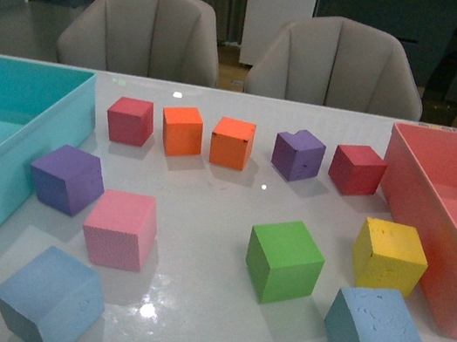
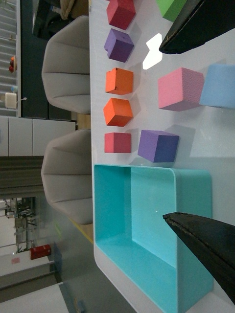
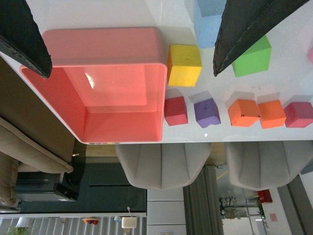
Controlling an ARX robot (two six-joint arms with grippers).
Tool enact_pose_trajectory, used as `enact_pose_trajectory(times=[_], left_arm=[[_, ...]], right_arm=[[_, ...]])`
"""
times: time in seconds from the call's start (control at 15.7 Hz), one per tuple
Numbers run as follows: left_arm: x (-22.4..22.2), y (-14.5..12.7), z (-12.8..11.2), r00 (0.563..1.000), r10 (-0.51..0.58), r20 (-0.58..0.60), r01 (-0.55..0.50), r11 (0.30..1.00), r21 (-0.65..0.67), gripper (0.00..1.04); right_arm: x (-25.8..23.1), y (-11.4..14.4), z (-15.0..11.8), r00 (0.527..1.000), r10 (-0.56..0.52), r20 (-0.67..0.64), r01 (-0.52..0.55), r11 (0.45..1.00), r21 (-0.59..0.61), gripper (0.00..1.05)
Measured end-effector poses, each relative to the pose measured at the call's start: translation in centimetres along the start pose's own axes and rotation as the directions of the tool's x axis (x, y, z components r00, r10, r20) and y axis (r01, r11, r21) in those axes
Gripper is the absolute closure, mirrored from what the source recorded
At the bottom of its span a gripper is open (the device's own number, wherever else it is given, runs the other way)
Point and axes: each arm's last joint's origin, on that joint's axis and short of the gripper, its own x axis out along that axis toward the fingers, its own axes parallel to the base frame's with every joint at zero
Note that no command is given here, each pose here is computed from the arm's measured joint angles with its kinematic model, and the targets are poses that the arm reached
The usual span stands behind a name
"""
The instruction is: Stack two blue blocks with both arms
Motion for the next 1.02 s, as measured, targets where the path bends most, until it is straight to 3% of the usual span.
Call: enact_pose_trajectory(times=[0.77,0.89,1.02], left_arm=[[0.0,0.0,0.0,1.0,0.0,0.0,0.0,1.0,0.0,0.07],[0.0,0.0,0.0,1.0,0.0,0.0,0.0,1.0,0.0,0.07],[0.0,0.0,0.0,1.0,0.0,0.0,0.0,1.0,0.0,0.07]], right_arm=[[0.0,0.0,0.0,1.0,0.0,0.0,0.0,1.0,0.0,0.06],[1.1,0.3,1.6,0.986,-0.164,0.041,0.162,0.986,0.041,0.06],[4.2,0.8,5.2,0.972,-0.21,0.101,0.204,0.977,0.069,0.06]])
